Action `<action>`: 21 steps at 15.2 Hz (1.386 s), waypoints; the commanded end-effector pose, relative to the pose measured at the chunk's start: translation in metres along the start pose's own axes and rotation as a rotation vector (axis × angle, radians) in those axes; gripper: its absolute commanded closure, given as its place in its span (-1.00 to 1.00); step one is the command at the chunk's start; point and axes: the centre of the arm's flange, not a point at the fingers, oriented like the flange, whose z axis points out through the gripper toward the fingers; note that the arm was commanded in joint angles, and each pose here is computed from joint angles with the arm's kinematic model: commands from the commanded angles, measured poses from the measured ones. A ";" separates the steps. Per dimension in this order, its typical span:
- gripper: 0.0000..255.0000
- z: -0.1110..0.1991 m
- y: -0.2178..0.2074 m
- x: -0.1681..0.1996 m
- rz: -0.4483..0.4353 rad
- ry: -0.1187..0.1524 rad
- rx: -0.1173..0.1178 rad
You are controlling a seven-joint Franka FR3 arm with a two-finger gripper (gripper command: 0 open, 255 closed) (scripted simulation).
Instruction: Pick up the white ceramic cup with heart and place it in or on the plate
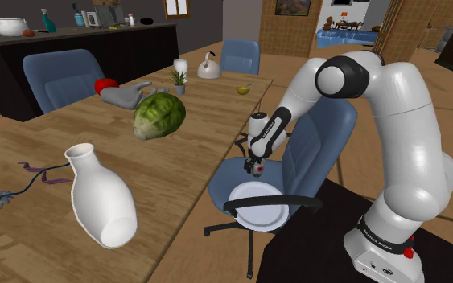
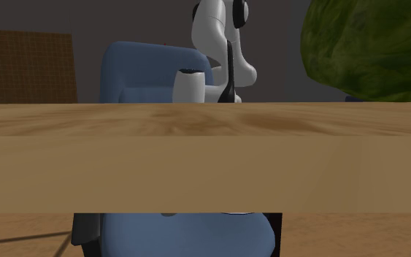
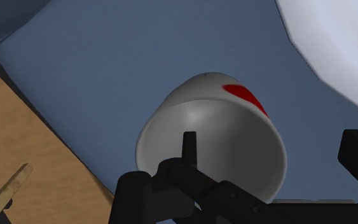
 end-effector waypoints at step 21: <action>1.00 -0.031 0.003 0.001 0.000 0.000 0.000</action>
